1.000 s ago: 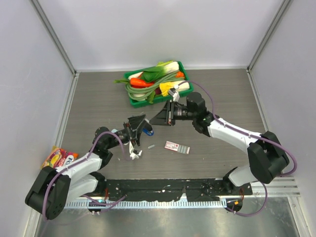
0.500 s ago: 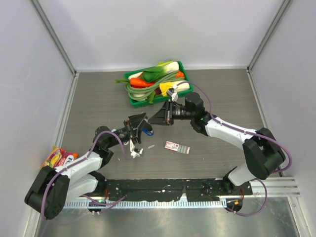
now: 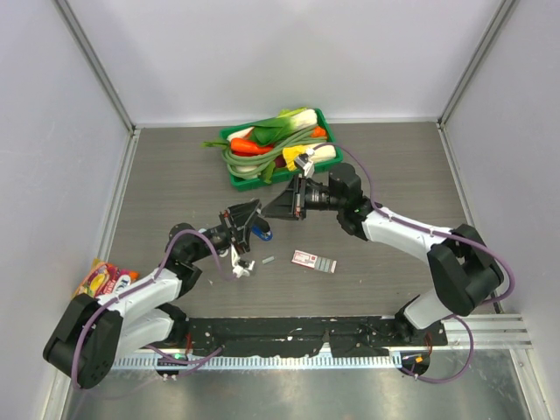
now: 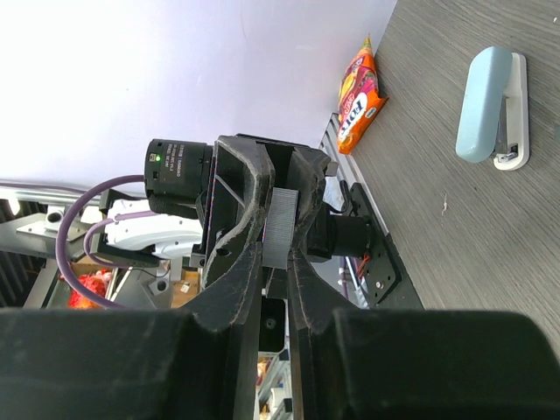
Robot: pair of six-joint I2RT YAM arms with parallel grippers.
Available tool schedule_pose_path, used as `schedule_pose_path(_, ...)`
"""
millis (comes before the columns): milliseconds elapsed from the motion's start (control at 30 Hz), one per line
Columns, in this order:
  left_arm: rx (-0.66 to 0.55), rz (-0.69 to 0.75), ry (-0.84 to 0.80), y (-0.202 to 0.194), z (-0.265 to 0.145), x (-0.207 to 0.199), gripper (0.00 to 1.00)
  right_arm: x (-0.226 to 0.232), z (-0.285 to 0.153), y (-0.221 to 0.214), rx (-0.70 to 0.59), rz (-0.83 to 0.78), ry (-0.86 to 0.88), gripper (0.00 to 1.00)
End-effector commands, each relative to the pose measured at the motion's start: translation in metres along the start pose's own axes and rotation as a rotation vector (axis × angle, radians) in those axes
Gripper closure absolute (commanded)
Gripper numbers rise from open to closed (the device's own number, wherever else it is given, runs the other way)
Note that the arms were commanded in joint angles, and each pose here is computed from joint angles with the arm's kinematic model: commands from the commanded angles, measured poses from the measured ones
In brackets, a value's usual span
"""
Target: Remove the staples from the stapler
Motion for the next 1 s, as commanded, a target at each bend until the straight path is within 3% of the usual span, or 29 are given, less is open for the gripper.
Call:
schedule_pose_path(0, 0.004, 0.041, 0.098, -0.002, 0.002, 0.031, 0.8, 0.005, 0.002, 0.003, 0.0, -0.026, 0.031, 0.9)
schedule_pose_path(133, 0.021, 0.005, 0.08, -0.004, 0.001, 0.03, 0.8, 0.0, 0.003, 0.005, -0.006, -0.036, 0.009, 0.79)
schedule_pose_path(267, 0.043, -0.095, -0.031, -0.006, -0.001, 0.014, 0.76, -0.004, 0.004, 0.011, -0.021, -0.08, -0.04, 0.57)
schedule_pose_path(367, 0.066, -0.192, -0.116, -0.006, -0.004, 0.005, 0.72, -0.007, -0.001, 0.024, -0.061, -0.147, -0.113, 0.46)
schedule_pose_path(433, 0.088, -0.264, -0.164, -0.009, -0.004, 0.01, 0.71, -0.008, -0.012, 0.035, -0.114, -0.159, -0.179, 0.44)
schedule_pose_path(500, 0.129, -0.422, -0.335, -0.005, -0.012, -0.01, 0.7, 0.006, -0.032, 0.053, -0.199, -0.241, -0.18, 0.4)
schedule_pose_path(533, 0.16, -0.505, -0.327, -0.012, -0.008, 0.009, 0.71, 0.004, -0.039, 0.06, -0.253, -0.263, -0.218, 0.39)
schedule_pose_path(567, 0.192, -0.618, -0.489, -0.006, -0.017, -0.016, 0.71, 0.009, -0.047, 0.068, -0.293, -0.301, -0.244, 0.39)
schedule_pose_path(600, 0.215, -0.648, -0.507, -0.015, -0.012, 0.003, 0.71, 0.005, -0.056, 0.066, -0.295, -0.361, -0.312, 0.39)
schedule_pose_path(667, 0.265, -0.835, -0.704, -0.003, -0.026, -0.012, 0.72, 0.007, -0.062, 0.071, -0.347, -0.419, -0.359, 0.38)
schedule_pose_path(733, 0.287, -0.959, -0.754, -0.005, -0.019, 0.0, 0.74, 0.008, -0.067, 0.07, -0.358, -0.472, -0.375, 0.38)
schedule_pose_path(767, 0.304, -1.054, -0.799, 0.003, -0.024, -0.001, 0.78, 0.004, -0.067, 0.07, -0.358, -0.479, -0.384, 0.38)
schedule_pose_path(833, 0.264, -1.111, -0.783, 0.013, -0.024, 0.004, 0.85, -0.002, -0.067, 0.07, -0.348, -0.488, -0.401, 0.38)
schedule_pose_path(867, 0.253, -1.127, -0.777, 0.017, -0.026, 0.003, 1.0, -0.004, -0.068, 0.07, -0.345, -0.49, -0.413, 0.38)
schedule_pose_path(967, 0.271, -1.178, -0.828, 0.03, -0.038, -0.007, 1.0, -0.016, -0.072, 0.068, -0.333, -0.498, -0.479, 0.38)
Point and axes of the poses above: each gripper's point midway between its finger pads, its own z axis out along the fingers, its own x axis along the line the jaws close on, y = z × x, the point moved 5 cm from there along -z, back along the fingers, and after that the axes turned 13 degrees about z, right-handed, at the moved point
